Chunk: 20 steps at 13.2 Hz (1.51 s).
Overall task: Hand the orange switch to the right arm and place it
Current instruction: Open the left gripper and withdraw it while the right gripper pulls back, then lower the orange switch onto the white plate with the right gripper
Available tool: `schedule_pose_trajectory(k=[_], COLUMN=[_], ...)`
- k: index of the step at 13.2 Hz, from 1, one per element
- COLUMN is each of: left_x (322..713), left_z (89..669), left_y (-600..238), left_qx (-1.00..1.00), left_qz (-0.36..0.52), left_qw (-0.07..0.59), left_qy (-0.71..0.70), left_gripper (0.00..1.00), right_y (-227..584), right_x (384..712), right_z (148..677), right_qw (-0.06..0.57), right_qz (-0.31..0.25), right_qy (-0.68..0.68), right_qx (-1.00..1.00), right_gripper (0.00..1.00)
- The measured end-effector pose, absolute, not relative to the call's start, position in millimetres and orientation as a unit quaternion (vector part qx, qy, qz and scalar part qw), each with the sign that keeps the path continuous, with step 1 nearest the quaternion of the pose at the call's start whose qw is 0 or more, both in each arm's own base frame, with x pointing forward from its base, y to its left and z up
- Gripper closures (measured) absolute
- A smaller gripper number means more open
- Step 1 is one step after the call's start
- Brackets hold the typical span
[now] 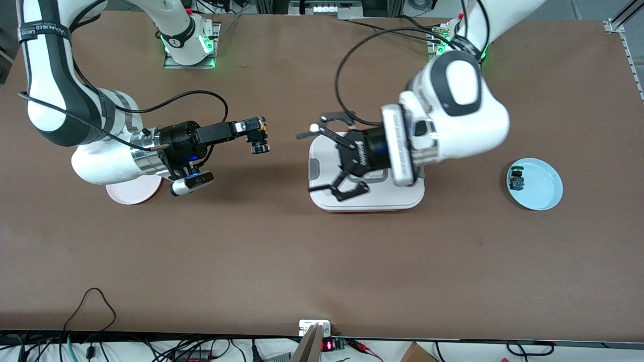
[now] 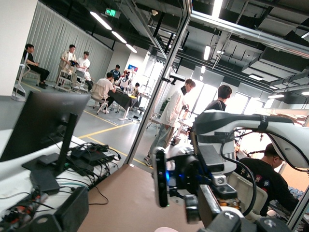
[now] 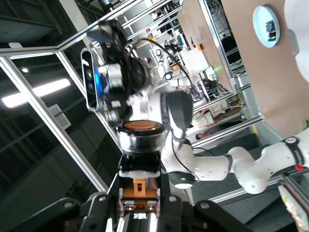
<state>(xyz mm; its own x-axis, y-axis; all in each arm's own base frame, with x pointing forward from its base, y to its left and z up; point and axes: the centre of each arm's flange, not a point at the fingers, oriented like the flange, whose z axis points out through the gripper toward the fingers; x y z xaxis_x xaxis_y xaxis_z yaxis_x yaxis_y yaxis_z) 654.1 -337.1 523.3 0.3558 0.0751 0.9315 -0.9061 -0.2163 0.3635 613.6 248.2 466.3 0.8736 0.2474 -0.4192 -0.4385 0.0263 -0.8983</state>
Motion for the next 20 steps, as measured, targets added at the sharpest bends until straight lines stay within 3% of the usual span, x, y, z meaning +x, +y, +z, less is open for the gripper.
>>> schedule_pose_trajectory(k=[6,9,13,17,20], left_x=[717.5,734.0,736.7,732.8,720.9], left_z=[470.4,416.1,416.3,457.0,467.9], left_y=[-127.1,-31.2,120.5,176.2,216.0], left_qx=[0.636,0.66,0.728,0.779,0.82], left_qz=[0.442,0.43,0.402,0.344,0.301], left_qw=[0.494,0.481,0.347,0.228,0.175], left_qy=[-0.396,-0.384,-0.433,-0.472,-0.454], left_gripper=[0.0,0.0,0.0,0.0,0.0], right_y=[189.9,163.1,140.9,121.6,101.9], right_x=[603.7,593.1,588.0,585.3,586.7], right_z=[460.8,456.0,440.7,425.8,424.0], right_qw=[0.598,0.496,0.326,0.132,0.044], right_qz=[0.231,0.238,0.237,0.235,0.235], right_qy=[0.018,-0.011,-0.052,-0.103,-0.114], right_qx=[-0.767,-0.835,-0.914,-0.958,-0.964], right_gripper=[0.67,0.67,0.67,0.67,0.67])
